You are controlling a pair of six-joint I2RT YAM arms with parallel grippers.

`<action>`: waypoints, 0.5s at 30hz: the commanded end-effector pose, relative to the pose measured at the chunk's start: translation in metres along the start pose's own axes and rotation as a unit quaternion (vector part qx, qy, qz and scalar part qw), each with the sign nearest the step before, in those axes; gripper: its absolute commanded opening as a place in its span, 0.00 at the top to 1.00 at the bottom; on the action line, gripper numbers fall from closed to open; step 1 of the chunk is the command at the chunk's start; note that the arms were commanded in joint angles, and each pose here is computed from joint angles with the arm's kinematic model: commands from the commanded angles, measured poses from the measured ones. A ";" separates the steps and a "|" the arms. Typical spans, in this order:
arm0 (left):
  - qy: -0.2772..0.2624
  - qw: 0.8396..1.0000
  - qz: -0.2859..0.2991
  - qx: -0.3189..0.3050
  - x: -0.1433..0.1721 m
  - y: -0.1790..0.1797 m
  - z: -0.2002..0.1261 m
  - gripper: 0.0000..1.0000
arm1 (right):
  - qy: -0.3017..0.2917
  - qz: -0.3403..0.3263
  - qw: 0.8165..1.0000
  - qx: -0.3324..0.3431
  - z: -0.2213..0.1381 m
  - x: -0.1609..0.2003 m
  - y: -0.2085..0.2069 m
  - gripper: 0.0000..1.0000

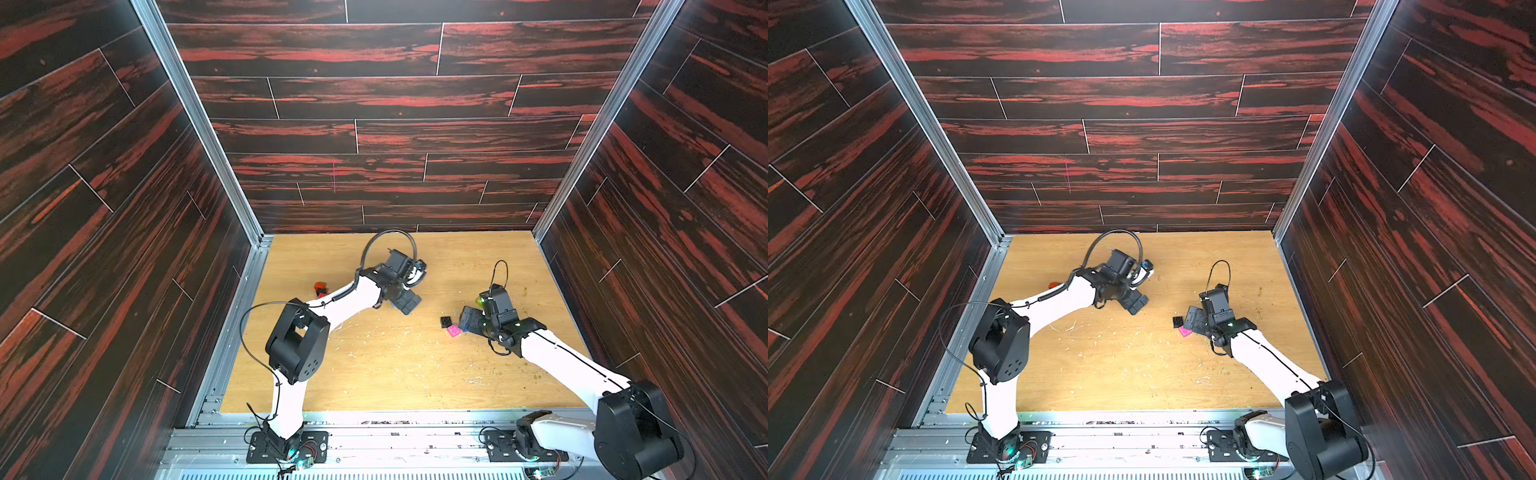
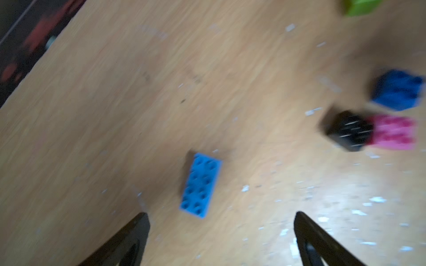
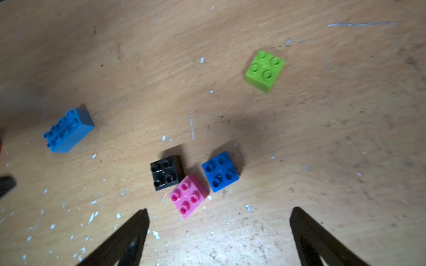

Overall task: Assemble the letter v with lego
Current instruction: Move the lego brick at the center of the board, then pick up the lego brick from the center of the board.

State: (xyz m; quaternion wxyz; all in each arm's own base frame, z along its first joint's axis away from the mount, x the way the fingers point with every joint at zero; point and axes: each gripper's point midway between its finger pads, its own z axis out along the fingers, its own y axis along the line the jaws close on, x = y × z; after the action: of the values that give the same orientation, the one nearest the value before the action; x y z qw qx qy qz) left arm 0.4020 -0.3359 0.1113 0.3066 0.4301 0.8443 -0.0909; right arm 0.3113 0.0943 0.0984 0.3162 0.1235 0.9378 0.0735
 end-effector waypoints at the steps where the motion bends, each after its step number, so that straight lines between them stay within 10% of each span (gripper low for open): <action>1: 0.017 0.999 0.023 0.041 0.010 -0.042 0.017 0.00 | -0.021 0.017 0.999 0.032 -0.011 -0.009 -0.015 0.02; 15: 0.031 0.993 0.064 0.099 -0.006 -0.090 0.062 0.00 | 0.040 0.068 0.995 -0.056 -0.004 0.010 -0.035 0.02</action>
State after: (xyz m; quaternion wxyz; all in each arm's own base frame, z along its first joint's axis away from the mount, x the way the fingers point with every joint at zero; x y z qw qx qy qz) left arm 0.3585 -0.4122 0.0403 0.2350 0.5040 0.8208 -0.1308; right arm 0.2996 0.0457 0.0943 0.3013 0.1954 0.9274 0.1048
